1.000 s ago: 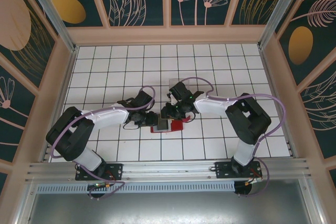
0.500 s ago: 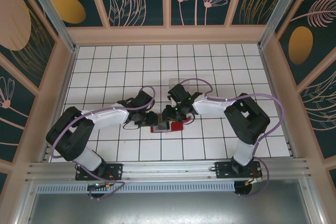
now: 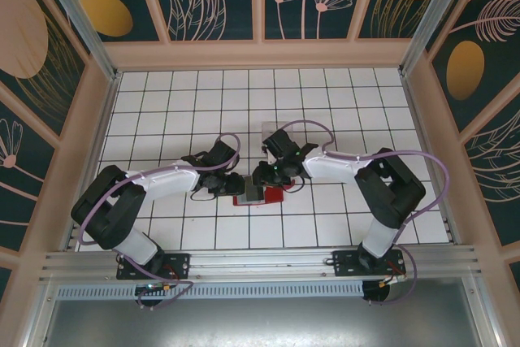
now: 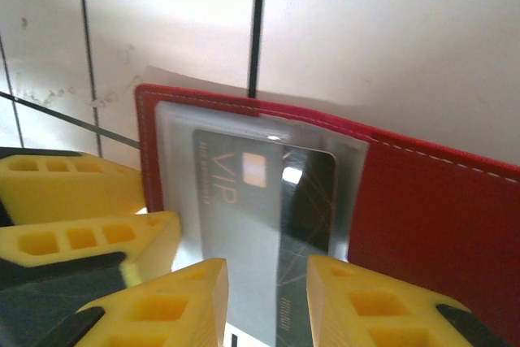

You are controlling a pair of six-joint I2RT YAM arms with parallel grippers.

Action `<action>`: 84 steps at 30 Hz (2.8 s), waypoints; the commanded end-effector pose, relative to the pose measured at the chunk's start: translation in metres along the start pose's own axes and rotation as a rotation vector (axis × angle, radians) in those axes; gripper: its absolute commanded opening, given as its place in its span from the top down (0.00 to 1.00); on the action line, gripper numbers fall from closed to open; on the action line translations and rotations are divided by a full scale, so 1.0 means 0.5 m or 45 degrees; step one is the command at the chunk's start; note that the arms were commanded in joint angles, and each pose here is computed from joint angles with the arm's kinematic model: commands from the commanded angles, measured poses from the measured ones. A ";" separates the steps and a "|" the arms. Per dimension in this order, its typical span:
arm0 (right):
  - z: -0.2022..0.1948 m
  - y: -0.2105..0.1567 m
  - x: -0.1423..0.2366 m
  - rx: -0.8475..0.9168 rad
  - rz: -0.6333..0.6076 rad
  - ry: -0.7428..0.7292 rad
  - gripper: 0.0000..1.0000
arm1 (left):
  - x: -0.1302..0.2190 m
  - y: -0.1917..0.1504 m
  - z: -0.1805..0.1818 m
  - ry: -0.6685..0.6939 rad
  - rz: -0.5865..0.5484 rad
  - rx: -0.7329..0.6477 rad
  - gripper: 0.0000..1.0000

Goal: Take the credit cards out of the card holder

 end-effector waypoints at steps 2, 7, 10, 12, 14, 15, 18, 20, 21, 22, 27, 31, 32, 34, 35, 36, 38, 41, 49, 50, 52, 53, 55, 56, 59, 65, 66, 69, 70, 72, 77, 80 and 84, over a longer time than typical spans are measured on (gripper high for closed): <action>-0.020 -0.003 -0.007 -0.024 0.009 -0.008 0.69 | -0.014 -0.032 0.028 0.088 0.070 0.009 0.64; -0.036 -0.007 -0.019 -0.033 0.025 -0.013 0.69 | -0.015 -0.034 0.028 0.087 0.073 0.011 0.64; -0.035 -0.009 -0.024 -0.028 0.041 0.023 0.70 | -0.015 -0.031 0.027 0.084 0.070 0.010 0.64; -0.035 -0.011 -0.029 -0.026 0.052 0.036 0.71 | -0.015 -0.032 0.026 0.080 0.072 0.009 0.64; -0.038 -0.012 -0.032 -0.031 0.059 0.048 0.71 | -0.015 -0.031 0.026 0.080 0.071 0.009 0.64; -0.038 -0.012 -0.032 -0.032 0.060 0.060 0.72 | -0.015 -0.032 0.027 0.083 0.072 0.009 0.64; -0.042 -0.014 -0.035 -0.043 0.071 0.089 0.72 | -0.014 -0.031 0.027 0.086 0.071 0.010 0.64; -0.045 -0.015 -0.035 -0.051 0.073 0.105 0.73 | -0.014 -0.031 0.027 0.086 0.069 0.012 0.64; -0.048 -0.016 -0.036 -0.054 0.076 0.109 0.73 | -0.015 -0.031 0.027 0.086 0.070 0.012 0.64; -0.049 -0.015 -0.035 -0.058 0.074 0.115 0.74 | -0.015 -0.032 0.027 0.087 0.073 0.012 0.64; -0.058 -0.018 -0.038 -0.079 0.087 0.160 0.77 | -0.015 -0.031 0.028 0.091 0.072 0.013 0.64; -0.064 -0.020 -0.042 -0.092 0.099 0.200 0.79 | -0.017 -0.034 0.031 0.097 0.078 0.015 0.64; -0.066 -0.021 -0.043 -0.094 0.101 0.204 0.80 | -0.017 -0.034 0.031 0.098 0.080 0.016 0.64; -0.071 -0.022 -0.043 -0.102 0.101 0.211 0.82 | -0.018 -0.034 0.030 0.096 0.080 0.015 0.64; -0.073 -0.021 -0.043 -0.105 0.098 0.211 0.83 | -0.017 -0.034 0.029 0.093 0.079 0.014 0.64; -0.075 -0.021 -0.042 -0.109 0.098 0.210 0.84 | -0.016 -0.033 0.030 0.095 0.075 0.014 0.64; -0.078 -0.021 -0.041 -0.110 0.093 0.210 0.86 | -0.016 -0.033 0.030 0.097 0.075 0.013 0.64; -0.083 -0.020 -0.036 -0.110 0.084 0.210 0.88 | -0.017 -0.034 0.032 0.103 0.081 0.010 0.64; -0.105 -0.022 -0.026 -0.118 0.078 0.174 0.90 | -0.016 -0.034 0.033 0.109 0.083 0.005 0.64; -0.108 -0.023 -0.024 -0.119 0.075 0.168 0.90 | -0.017 -0.035 0.033 0.111 0.087 0.005 0.64; -0.115 -0.021 -0.017 -0.121 0.067 0.159 0.90 | -0.017 -0.036 0.033 0.112 0.087 0.005 0.64; -0.118 -0.021 -0.015 -0.123 0.065 0.151 0.90 | -0.017 -0.035 0.033 0.111 0.085 0.005 0.64; -0.123 -0.020 -0.009 -0.126 0.054 0.137 0.91 | -0.017 -0.034 0.033 0.111 0.085 0.005 0.64; -0.125 -0.020 -0.005 -0.126 0.050 0.133 0.91 | -0.017 -0.034 0.031 0.107 0.085 0.002 0.64; -0.126 -0.017 0.005 -0.119 0.036 0.122 0.91 | -0.017 -0.032 0.031 0.106 0.085 -0.001 0.64; -0.121 -0.011 0.030 -0.088 -0.003 0.105 0.92 | -0.015 -0.026 0.030 0.114 0.071 -0.008 0.65; -0.118 -0.012 0.034 -0.084 -0.007 0.106 0.92 | -0.014 -0.025 0.030 0.113 0.069 -0.009 0.65; -0.111 -0.008 0.048 -0.072 -0.029 0.108 0.92 | -0.014 -0.024 0.028 0.110 0.071 -0.012 0.65; -0.109 -0.006 0.053 -0.067 -0.037 0.109 0.92 | -0.015 -0.023 0.028 0.109 0.070 -0.012 0.65; -0.102 -0.003 0.062 -0.057 -0.049 0.112 0.92 | -0.016 -0.022 0.027 0.107 0.071 -0.014 0.65; -0.078 0.003 0.086 -0.029 -0.071 0.143 0.94 | -0.013 -0.016 0.024 0.107 0.064 -0.021 0.65; -0.064 0.007 0.101 -0.013 -0.089 0.163 0.95 | -0.012 -0.015 0.024 0.103 0.062 -0.019 0.65; -0.045 0.016 0.124 0.023 -0.126 0.172 0.95 | -0.014 -0.020 0.026 0.107 0.066 -0.022 0.65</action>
Point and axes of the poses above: each hand's point on the last joint's axis, 136 mm out from that joint toward the fingers, its own x axis back along the fingers, its own z axis along the line the jaws close on, y = z × x, the point moved 5 cm from there along x, back along the fingers, and after that the axes turned 12 degrees about -x, right-handed, at the moved point
